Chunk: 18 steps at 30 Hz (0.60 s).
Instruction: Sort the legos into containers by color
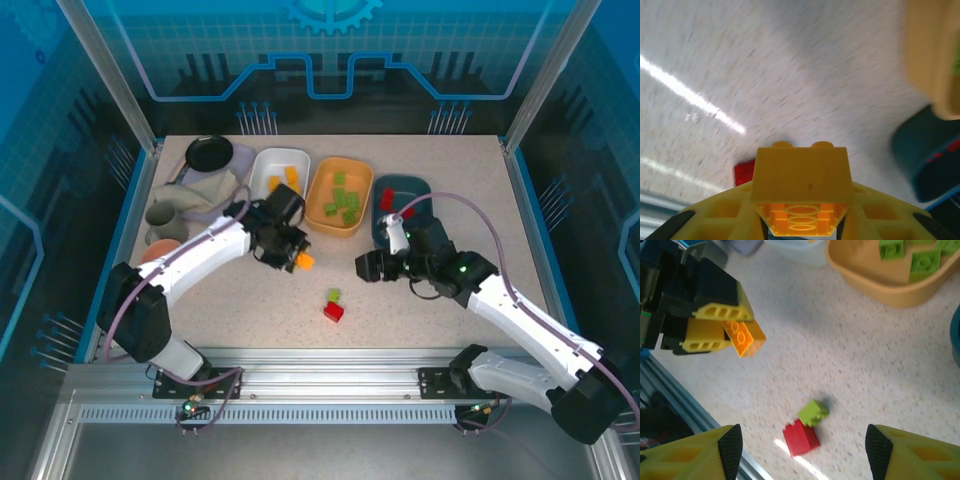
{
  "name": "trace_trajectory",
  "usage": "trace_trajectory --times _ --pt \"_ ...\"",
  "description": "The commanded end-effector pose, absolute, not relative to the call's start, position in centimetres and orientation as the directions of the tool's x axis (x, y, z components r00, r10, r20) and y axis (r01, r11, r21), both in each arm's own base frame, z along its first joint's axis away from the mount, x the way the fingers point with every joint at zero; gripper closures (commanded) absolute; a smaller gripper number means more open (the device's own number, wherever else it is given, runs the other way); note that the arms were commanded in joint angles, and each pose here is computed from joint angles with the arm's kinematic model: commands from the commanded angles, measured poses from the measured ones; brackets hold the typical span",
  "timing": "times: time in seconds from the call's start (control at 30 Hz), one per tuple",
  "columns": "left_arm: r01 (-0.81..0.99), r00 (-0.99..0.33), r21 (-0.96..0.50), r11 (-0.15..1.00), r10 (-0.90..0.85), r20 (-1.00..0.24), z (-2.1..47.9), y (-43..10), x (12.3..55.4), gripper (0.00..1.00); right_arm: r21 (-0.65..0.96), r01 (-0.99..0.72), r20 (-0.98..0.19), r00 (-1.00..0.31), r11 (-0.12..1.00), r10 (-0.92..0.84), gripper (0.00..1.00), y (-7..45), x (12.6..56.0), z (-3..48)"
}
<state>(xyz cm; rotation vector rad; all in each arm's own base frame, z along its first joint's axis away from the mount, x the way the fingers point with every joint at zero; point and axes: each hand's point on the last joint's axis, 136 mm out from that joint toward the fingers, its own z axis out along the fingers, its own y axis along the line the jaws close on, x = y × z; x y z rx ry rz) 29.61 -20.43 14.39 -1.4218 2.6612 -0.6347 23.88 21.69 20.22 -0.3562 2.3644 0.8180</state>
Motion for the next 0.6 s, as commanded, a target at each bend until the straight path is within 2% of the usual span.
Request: trace_trajectory --times 0.0,0.1,0.27,0.4,0.57 --pt "-0.708 -0.645 -0.362 0.606 -0.764 -0.016 16.1 -16.5 32.6 0.68 0.576 -0.458 -0.666 -0.743 0.678 0.064 0.30 23.9 26.3 25.4" --pt "-0.683 -0.646 -0.370 0.630 -0.758 -0.097 17.5 -14.0 36.4 0.68 0.594 -0.449 -0.671 -0.735 0.668 0.102 0.30 24.5 28.2 26.6" --pt "-0.669 -0.643 -0.379 0.640 -0.753 -0.137 17.1 -11.5 41.8 0.69 0.626 -0.437 -0.662 -0.735 0.646 0.144 0.24 25.9 31.0 27.8" --pt "-0.652 -0.675 -0.302 0.696 -0.714 -0.187 15.9 -9.9 44.7 0.69 0.625 -0.410 -0.624 -0.774 0.664 0.109 0.20 27.1 32.5 27.4" --pt "-0.631 -0.710 -0.228 0.742 -0.670 -0.215 13.9 -9.2 47.2 0.71 0.612 -0.387 -0.588 -0.806 0.689 0.069 0.19 27.5 33.2 26.3"
